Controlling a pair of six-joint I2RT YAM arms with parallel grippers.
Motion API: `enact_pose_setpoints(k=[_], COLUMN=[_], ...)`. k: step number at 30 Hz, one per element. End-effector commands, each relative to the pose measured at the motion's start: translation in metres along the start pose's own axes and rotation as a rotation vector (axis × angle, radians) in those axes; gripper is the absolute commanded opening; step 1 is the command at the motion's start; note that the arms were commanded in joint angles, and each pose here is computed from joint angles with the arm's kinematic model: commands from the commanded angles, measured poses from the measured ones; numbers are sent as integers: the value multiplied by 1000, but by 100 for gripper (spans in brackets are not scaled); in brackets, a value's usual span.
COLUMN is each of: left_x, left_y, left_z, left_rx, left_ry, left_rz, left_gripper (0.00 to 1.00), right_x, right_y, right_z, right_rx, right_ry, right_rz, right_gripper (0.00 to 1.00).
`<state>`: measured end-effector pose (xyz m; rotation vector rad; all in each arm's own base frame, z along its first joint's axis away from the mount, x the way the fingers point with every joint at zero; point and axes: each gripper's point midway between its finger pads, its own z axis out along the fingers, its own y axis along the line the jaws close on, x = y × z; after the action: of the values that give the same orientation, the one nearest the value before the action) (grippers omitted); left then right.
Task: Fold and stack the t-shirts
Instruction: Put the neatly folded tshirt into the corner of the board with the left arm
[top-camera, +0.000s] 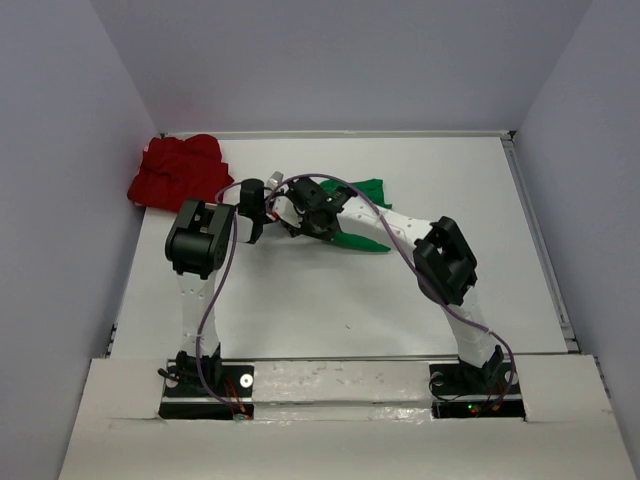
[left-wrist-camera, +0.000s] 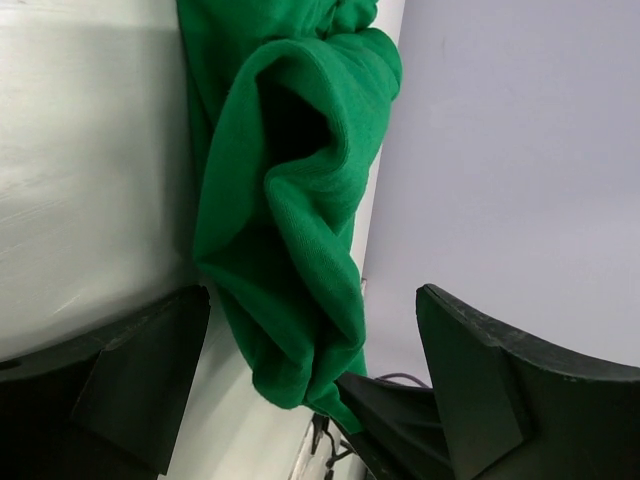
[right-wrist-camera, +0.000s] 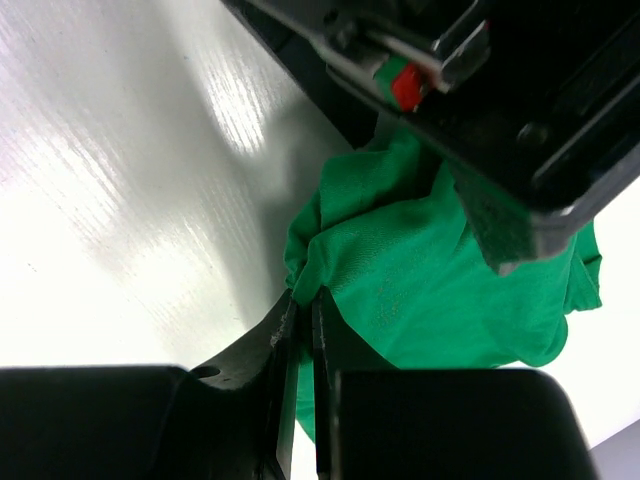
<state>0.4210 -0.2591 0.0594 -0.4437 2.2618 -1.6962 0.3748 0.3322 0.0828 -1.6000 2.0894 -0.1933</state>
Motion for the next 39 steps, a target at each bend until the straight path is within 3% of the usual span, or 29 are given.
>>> enact_pose_setpoints(k=[1, 14, 26, 28, 30, 33, 34, 37, 39], left_x=[15, 38, 25, 23, 23, 23, 21, 22, 23], left_y=[27, 30, 28, 31, 33, 33, 32, 32, 31], left_z=[14, 23, 38, 40, 42, 45, 45, 46, 45], left_rx=[-57, -69, -59, -60, -62, -58, -54, -54, -52], left_ry=[22, 67, 85, 88, 90, 95, 93, 97, 99], left_rz=[-30, -17, 36, 27, 21, 16, 16, 7, 6], left_gripper=[99, 99, 98, 91, 76, 64, 56, 20, 5], right_x=[-10, -10, -1, 1, 3, 3, 4, 5, 6], right_y=[-26, -33, -30, -30, -29, -28, -27, -25, -24], right_z=[-30, -33, -39, -40, -40, -40, -40, -37, -37], right_rx=[61, 74, 72, 72, 72, 66, 64, 59, 54], right_ry=[-49, -53, -43, -37, -34, -36, -35, -28, -27], right_rz=[23, 30, 29, 28, 27, 28, 28, 25, 26], right_gripper=[0, 0, 0, 0, 0, 0, 0, 0, 0])
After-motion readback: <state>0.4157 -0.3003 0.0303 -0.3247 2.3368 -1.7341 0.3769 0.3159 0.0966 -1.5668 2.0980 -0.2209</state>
